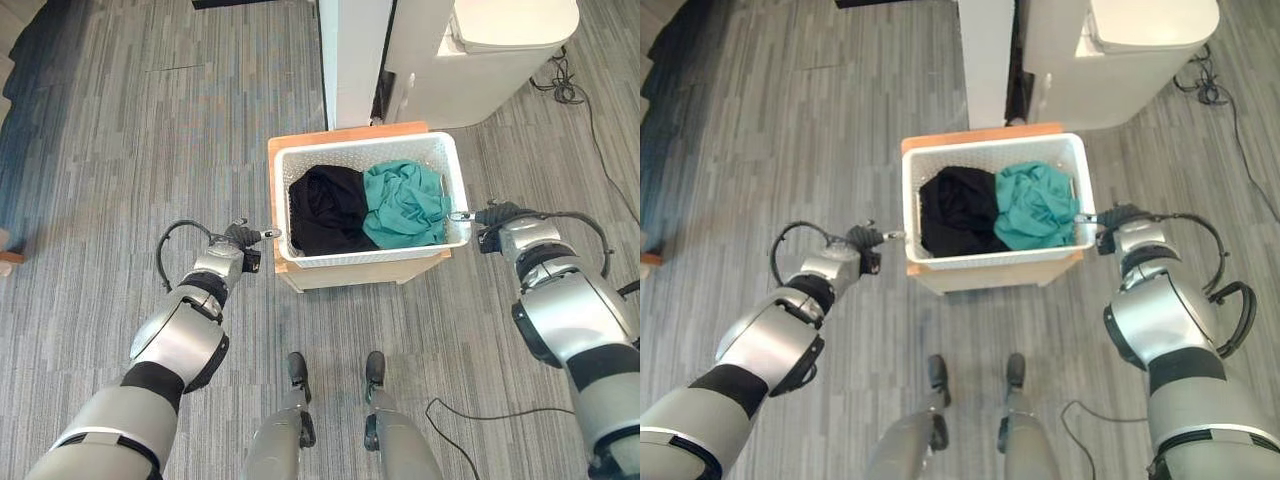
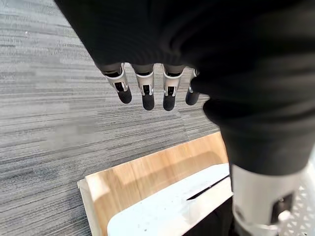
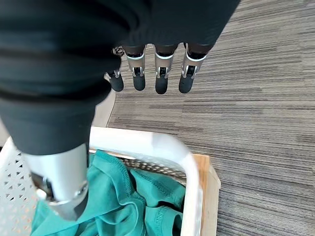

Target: Grab the laundry basket,head to the washer,open it,put in the laundry and shut it.

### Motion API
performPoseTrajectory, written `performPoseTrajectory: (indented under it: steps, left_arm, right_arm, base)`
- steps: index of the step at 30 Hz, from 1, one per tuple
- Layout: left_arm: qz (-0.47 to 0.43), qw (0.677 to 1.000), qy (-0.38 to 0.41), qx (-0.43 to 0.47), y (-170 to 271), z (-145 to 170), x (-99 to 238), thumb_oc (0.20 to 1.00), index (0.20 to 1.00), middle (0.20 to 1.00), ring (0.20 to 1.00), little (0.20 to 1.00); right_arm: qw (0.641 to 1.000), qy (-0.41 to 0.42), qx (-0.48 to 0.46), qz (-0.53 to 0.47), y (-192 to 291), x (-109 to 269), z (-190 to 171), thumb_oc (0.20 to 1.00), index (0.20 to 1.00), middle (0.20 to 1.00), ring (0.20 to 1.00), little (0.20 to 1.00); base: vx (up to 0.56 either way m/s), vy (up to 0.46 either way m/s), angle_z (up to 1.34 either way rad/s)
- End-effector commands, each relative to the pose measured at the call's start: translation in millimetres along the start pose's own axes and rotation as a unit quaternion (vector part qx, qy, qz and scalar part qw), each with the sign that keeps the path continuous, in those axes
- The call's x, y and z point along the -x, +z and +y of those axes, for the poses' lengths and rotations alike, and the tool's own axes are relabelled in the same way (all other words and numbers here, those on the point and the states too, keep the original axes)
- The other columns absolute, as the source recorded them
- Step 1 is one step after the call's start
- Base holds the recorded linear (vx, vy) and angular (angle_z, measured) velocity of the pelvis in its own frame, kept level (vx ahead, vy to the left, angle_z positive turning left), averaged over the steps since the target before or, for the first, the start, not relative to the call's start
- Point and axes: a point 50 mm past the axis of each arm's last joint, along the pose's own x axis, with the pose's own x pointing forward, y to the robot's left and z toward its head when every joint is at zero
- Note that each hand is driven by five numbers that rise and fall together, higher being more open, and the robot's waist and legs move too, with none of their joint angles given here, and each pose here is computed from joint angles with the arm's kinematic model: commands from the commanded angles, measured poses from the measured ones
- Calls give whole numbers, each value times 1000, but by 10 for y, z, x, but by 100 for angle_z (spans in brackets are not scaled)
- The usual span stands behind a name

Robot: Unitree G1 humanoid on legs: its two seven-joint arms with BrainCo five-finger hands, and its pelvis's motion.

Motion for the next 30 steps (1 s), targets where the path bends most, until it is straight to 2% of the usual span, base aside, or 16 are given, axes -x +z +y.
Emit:
performPoseTrajectory:
  steps: [1, 20, 30]
  left_arm:
    - [-62, 998, 9, 29, 502, -48, 63, 1000, 1000, 1000, 1000, 1000]
    - [-81, 997, -13, 15, 574, -233, 89, 1000, 1000, 1000, 1000, 1000]
    - [-98, 994, -15, -41, 633, -338, 113, 1000, 1000, 1000, 1000, 1000]
  right_arm:
    - [997, -45, -34, -56, 456, 117, -267, 1000, 1000, 1000, 1000, 1000]
    - [988, -107, -92, -65, 464, 193, -834, 1000, 1000, 1000, 1000, 1000]
    - [991, -87, -74, -75, 528, 192, -741, 1000, 1000, 1000, 1000, 1000]
  base:
    - [0, 0, 0]
    - [3, 0, 0]
    - [5, -4, 0]
